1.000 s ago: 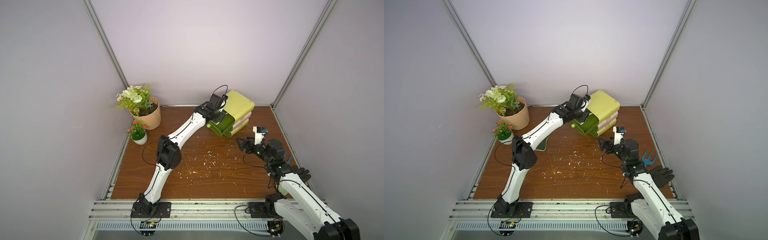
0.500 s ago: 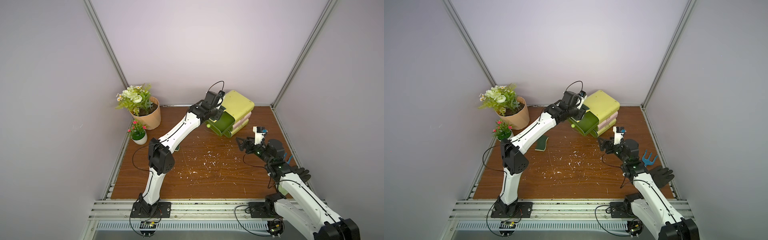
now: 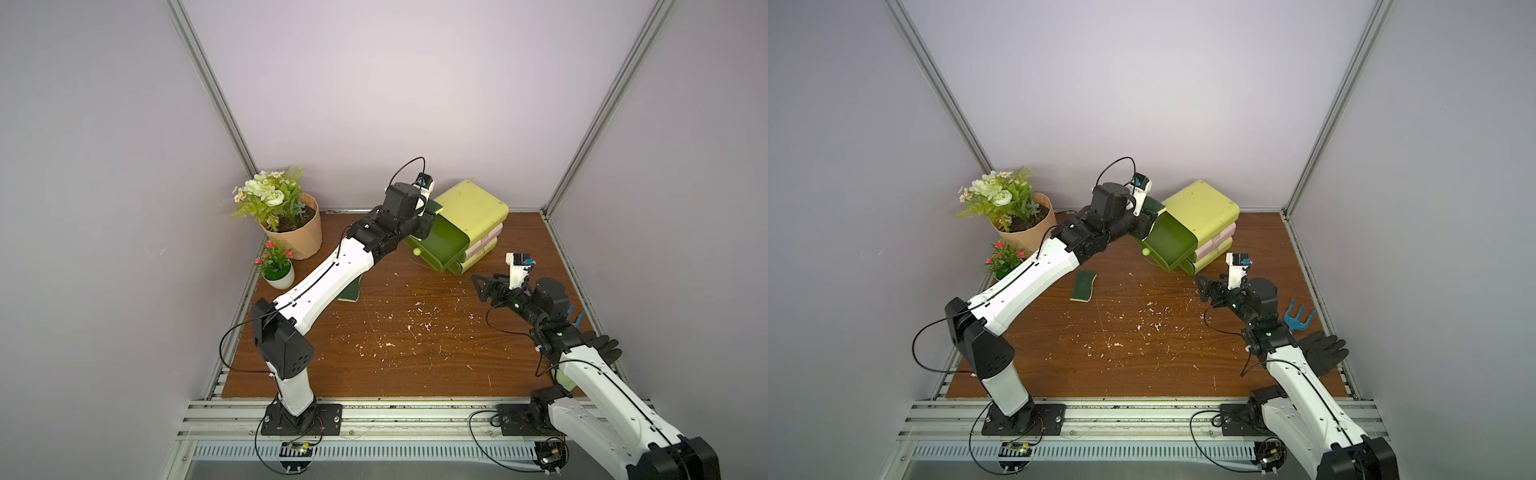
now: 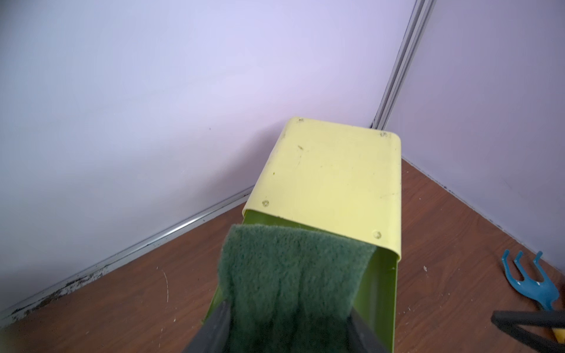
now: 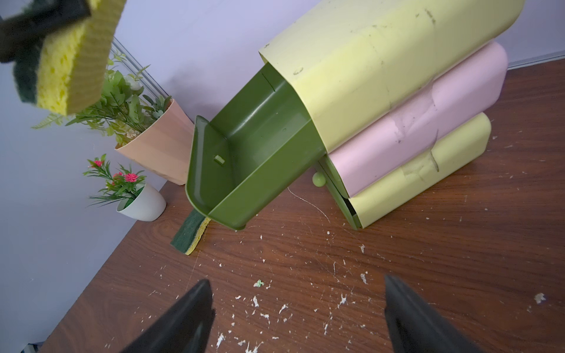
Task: Take the sponge out of the drawer
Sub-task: Place the sponge at the center of the board.
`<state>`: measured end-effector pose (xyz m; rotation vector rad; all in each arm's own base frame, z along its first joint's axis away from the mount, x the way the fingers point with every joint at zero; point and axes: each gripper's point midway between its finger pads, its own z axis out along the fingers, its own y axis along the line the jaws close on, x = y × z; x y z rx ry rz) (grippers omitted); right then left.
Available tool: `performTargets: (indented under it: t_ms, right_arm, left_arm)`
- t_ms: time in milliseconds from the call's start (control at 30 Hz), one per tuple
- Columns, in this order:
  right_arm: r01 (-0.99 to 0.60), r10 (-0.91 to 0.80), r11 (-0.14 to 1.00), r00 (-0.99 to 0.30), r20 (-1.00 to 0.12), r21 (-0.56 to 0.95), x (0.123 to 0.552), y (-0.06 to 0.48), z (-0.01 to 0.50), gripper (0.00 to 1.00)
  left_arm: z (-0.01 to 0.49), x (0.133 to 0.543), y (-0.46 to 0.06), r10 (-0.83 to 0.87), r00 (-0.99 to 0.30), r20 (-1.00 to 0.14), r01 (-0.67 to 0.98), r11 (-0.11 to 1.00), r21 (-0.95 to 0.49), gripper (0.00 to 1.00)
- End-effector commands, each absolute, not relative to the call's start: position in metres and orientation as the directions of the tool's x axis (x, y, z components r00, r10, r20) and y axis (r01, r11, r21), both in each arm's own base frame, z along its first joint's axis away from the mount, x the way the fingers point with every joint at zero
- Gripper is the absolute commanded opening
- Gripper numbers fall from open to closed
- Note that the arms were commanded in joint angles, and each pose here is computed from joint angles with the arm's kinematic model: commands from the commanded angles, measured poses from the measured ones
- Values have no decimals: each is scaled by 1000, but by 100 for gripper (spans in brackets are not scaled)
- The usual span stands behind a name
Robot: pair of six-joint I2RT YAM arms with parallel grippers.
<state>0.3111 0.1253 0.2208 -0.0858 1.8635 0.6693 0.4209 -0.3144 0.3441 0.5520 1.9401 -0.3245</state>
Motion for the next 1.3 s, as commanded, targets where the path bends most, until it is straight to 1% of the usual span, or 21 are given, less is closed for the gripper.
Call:
performTargets:
  t_ms: [0,167,300,500,733,967,1133,1267]
  right_arm:
    - [-398,252,830,-357,-899,391,312,129,233,91]
    - [-399,253,829,-358,-899,392,312,129,233,91]
    - [-400,253,829,-355,-900,391,311,129,234,91]
    - [-404,255,825,-356,-899,394,311,130,234,91]
    - [-404,256,825,-356,-898,395,311,130,234,91]
    - [-404,255,824,-358,-898,396,311,130,233,91]
    - [-406,255,823,-359,-898,396,311,130,234,91]
    - [-400,253,828,-359,-899,393,312,129,233,91]
  left_arm:
    - [352,407,-300,189,-341,-921,477,879,4,56]
    - [328,384,-271,160,-391,-907,419,908,-21,56]
    - [294,365,-247,141,-443,-886,367,930,-36,56]
    - [246,339,-202,122,-504,-855,243,970,-4,58]
    - [193,307,-163,41,-556,-830,137,990,-42,59]
    - [151,285,-140,-10,-596,-803,70,996,-64,60]
    - [129,276,-132,-21,-627,-779,55,996,-71,62]
    - [112,270,-120,-39,-655,-754,10,998,-60,63]
